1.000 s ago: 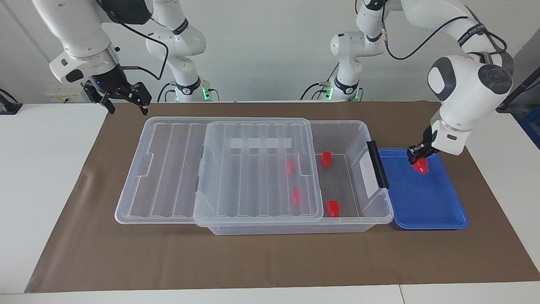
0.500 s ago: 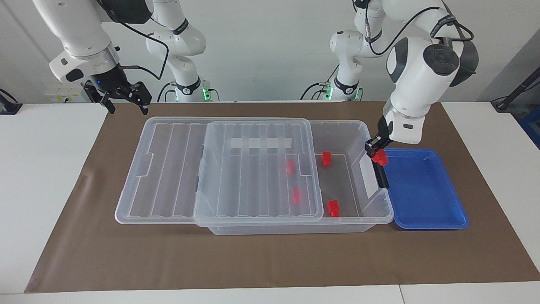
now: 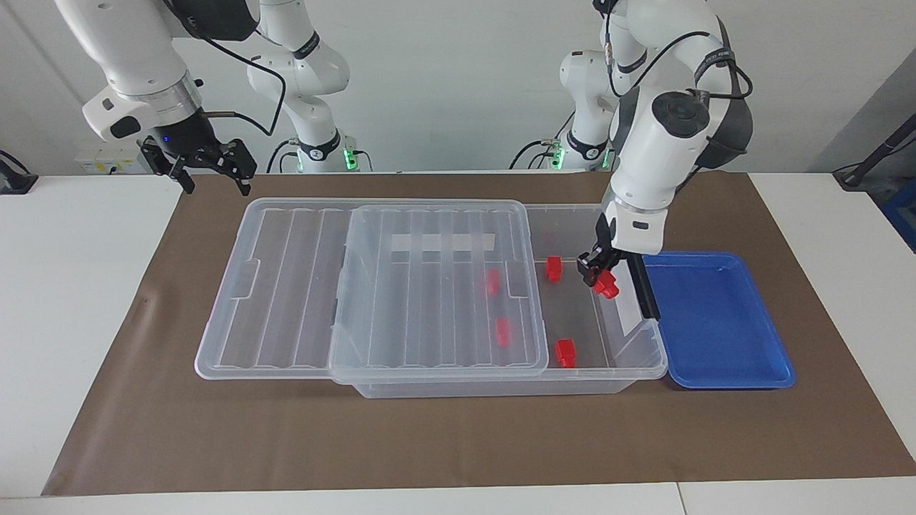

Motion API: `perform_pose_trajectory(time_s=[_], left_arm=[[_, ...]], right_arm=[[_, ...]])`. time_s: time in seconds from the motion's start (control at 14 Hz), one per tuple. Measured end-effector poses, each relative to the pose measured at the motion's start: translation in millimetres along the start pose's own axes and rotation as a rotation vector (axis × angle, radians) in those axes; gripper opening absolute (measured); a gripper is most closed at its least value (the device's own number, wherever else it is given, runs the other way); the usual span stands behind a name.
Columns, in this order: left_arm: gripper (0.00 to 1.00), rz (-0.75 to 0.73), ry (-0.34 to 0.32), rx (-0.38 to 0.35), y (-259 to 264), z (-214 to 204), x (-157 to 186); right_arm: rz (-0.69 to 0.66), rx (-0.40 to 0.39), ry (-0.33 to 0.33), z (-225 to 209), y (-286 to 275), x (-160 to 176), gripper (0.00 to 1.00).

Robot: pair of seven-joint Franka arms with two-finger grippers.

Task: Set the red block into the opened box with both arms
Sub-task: 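Lift the red block and carry it over the box opening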

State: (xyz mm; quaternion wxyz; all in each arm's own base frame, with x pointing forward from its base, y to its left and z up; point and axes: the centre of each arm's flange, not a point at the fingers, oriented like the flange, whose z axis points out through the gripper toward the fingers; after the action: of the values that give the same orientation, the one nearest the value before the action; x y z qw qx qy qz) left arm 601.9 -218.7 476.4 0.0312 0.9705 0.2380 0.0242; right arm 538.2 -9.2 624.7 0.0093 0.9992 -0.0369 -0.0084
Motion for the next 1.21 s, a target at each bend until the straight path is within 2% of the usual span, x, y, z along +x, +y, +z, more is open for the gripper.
perform_pose_trajectory(time_s=[0.57, 1.21], left_arm=[[0.34, 0.086, 0.038, 0.026, 7.6, 67.8, -36.1], [0.34, 0.137, 0.074, 0.021, 3.8, 155.6, -49.3]], right_arm=[[0.001, 0.001, -0.001, 0.4, 0.5, 0.3, 1.00], [0.002, 0.001, -0.001, 0.5, 0.9, 0.3, 1.00]])
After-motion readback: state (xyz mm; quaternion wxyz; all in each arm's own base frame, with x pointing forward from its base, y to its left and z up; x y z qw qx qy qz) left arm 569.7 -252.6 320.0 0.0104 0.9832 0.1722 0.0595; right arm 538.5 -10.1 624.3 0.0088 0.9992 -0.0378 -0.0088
